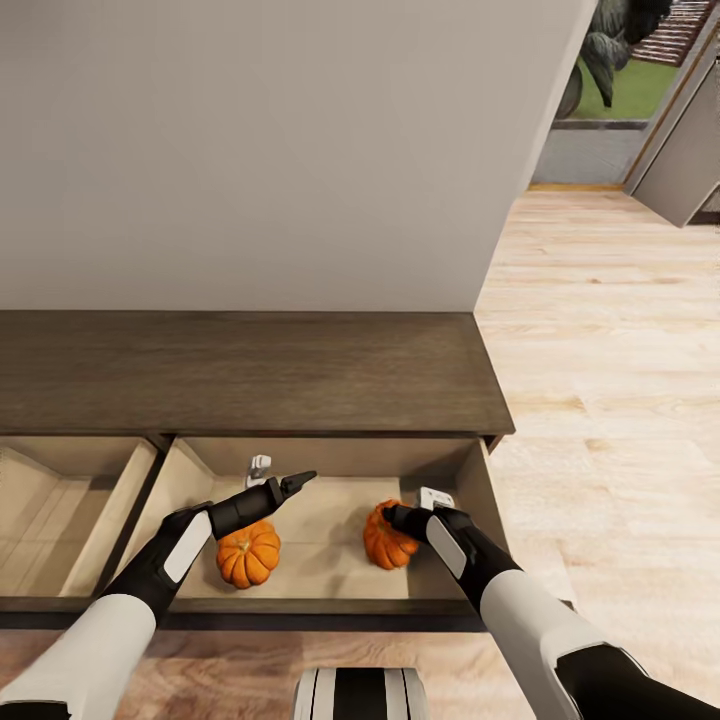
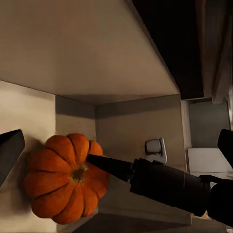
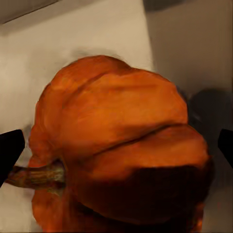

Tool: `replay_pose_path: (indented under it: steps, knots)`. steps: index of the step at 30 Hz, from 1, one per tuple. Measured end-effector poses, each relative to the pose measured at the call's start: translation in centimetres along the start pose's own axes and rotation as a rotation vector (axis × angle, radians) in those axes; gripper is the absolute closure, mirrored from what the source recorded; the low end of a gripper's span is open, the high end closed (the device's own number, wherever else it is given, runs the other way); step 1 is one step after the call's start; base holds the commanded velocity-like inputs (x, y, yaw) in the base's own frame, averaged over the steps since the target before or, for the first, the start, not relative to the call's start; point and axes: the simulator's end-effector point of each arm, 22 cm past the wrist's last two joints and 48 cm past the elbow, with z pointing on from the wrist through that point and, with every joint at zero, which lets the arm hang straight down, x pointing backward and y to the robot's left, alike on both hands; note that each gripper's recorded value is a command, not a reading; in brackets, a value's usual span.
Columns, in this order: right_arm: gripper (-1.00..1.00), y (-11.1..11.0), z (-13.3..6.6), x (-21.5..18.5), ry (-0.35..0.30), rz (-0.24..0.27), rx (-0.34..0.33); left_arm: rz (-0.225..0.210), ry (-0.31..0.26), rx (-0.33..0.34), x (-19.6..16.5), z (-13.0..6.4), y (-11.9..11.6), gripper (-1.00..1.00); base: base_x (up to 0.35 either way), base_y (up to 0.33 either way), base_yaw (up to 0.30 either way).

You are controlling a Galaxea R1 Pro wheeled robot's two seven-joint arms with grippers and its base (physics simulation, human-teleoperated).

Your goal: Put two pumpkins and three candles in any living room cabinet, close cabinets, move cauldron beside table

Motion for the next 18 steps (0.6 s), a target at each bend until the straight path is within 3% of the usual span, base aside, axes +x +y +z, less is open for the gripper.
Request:
replay_pose_path:
  steps: [6,13,18]
  knots:
    - [-1.0,-0.1,-0.2,-0.2,-0.004,-0.001,0.003,0.004,-0.003,0.002,-0.2,-0.1,-0.2,-1.0,0.0,0.0,0.0]
    - [-1.0,-1.3,-0.2,-0.2,-0.004,0.001,0.06,0.004,-0.004,0.002,-0.2,-0.1,-0.2,-1.0,0.0,0.0,0.0]
    - [-1.0,-1.9,-0.2,0.1,-0.005,0.0,0.089,-0.01,-0.028,-0.038,0.7,-0.5,1.2,-1.0,0.0,0.0,0.0]
